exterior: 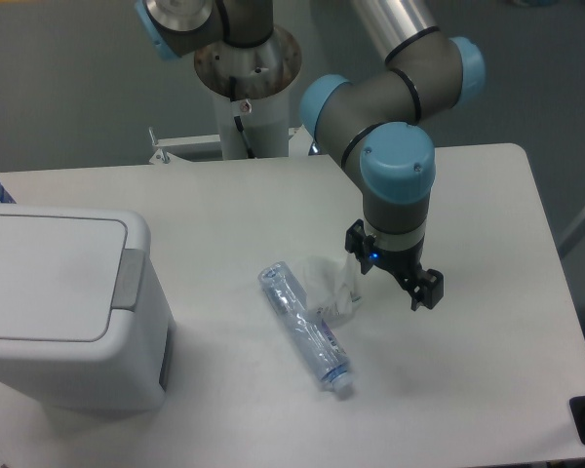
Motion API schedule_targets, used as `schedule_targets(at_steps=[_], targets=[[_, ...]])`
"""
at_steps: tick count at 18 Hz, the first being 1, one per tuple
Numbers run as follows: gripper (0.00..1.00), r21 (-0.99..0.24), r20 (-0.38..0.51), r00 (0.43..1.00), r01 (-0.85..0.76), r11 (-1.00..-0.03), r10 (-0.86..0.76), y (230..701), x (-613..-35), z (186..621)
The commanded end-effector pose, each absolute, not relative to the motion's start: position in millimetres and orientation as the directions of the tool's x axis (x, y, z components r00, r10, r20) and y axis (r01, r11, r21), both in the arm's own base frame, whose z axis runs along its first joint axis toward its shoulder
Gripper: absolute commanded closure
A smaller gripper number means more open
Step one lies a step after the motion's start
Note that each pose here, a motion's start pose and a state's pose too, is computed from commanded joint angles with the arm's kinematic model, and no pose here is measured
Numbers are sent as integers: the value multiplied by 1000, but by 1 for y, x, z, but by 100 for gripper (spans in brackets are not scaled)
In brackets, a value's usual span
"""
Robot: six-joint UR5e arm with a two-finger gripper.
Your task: Open the trash can
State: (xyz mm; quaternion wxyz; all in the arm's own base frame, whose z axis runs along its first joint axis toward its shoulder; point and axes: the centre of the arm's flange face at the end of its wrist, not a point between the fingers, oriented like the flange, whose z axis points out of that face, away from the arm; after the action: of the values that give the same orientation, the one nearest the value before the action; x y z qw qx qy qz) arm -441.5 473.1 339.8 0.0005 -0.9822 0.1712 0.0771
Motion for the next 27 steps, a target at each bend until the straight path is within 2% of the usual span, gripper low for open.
schedule_targets(at_steps=[6, 10, 18, 23, 27], targets=[[0, -17, -145, 934, -332, -943, -326, 478, -439, 342], [0, -79, -114, 975, -202, -976, -193, 477, -438, 339], [0, -193, -36, 997, -79, -978, -74, 485, -424, 339], [0, -333, 91, 995, 79, -940, 51, 497, -410, 355], [0, -383, 168, 978, 181, -906, 124, 505, -397, 369]])
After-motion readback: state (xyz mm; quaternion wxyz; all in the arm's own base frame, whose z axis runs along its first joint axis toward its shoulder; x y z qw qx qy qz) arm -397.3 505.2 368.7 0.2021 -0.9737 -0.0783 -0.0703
